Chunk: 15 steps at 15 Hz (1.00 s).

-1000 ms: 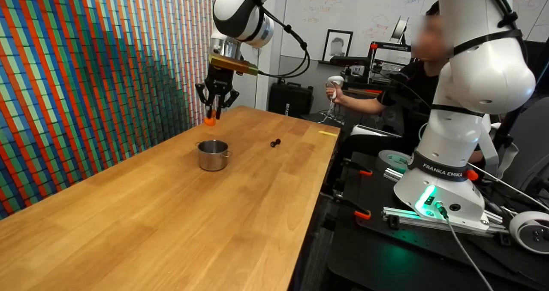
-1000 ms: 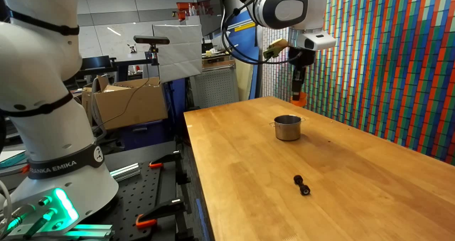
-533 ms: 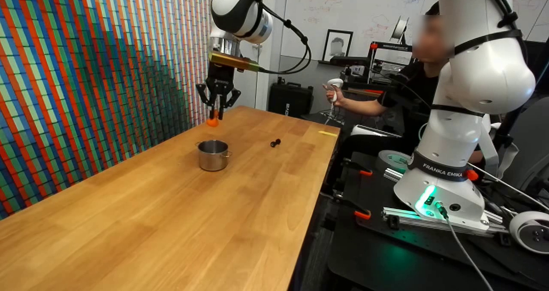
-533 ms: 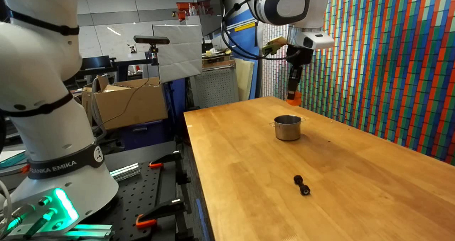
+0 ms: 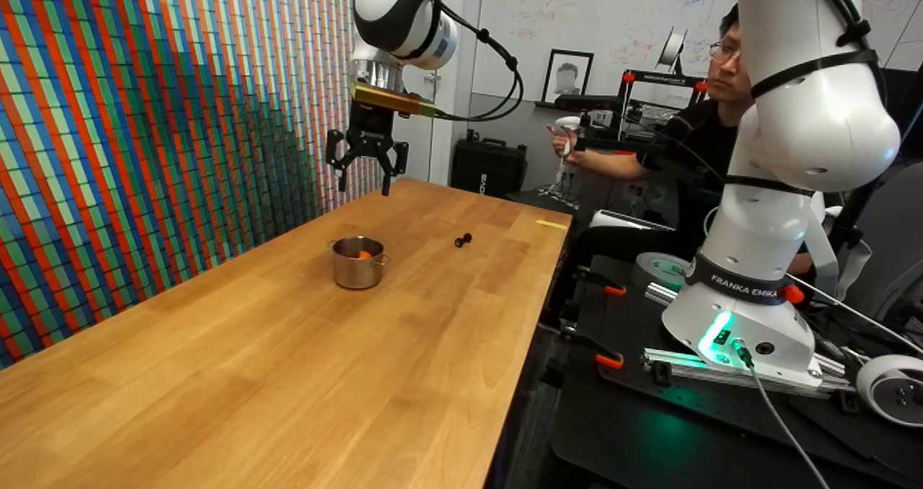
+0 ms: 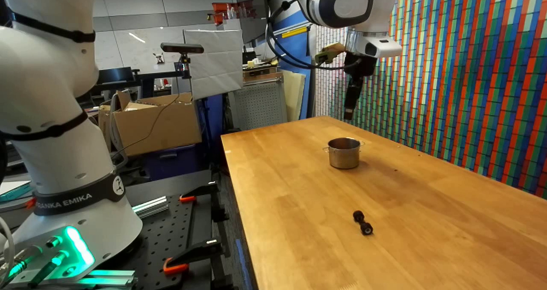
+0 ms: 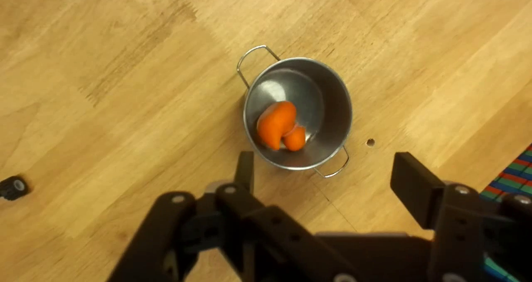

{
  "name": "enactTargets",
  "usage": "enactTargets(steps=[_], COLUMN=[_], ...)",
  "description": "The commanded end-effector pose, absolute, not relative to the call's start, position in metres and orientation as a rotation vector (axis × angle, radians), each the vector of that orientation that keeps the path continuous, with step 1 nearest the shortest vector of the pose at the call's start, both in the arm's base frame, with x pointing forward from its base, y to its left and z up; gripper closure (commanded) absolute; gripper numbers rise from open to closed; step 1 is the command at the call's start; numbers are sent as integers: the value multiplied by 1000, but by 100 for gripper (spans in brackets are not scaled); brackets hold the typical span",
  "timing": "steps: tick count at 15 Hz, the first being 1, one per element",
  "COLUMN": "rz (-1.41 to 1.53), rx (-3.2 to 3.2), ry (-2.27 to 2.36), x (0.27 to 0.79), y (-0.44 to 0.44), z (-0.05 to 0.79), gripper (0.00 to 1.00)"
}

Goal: Put the rubber duck inside the silver cup

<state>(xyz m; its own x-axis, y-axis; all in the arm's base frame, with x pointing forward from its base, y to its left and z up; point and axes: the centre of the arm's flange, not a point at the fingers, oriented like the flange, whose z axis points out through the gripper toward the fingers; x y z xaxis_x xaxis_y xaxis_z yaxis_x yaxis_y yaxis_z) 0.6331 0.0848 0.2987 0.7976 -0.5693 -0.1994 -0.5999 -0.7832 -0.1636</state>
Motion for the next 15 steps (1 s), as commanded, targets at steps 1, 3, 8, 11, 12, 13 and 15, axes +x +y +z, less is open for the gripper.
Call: enactTargets(steps=[1, 3, 8, 11, 12, 13, 15], rz=[192, 215, 137, 100, 104, 112, 123], rx=[-2772, -2777, -2793, -2799, -2803, -2806, -2822], ry=[892, 823, 507, 332, 273, 225, 142], x=[641, 636, 657, 666, 668, 670, 672], y=[82, 90, 89, 93, 93, 93, 93], z=[306, 327, 387, 425, 435, 444, 461], gripper=[0, 0, 0, 0, 0, 0, 0])
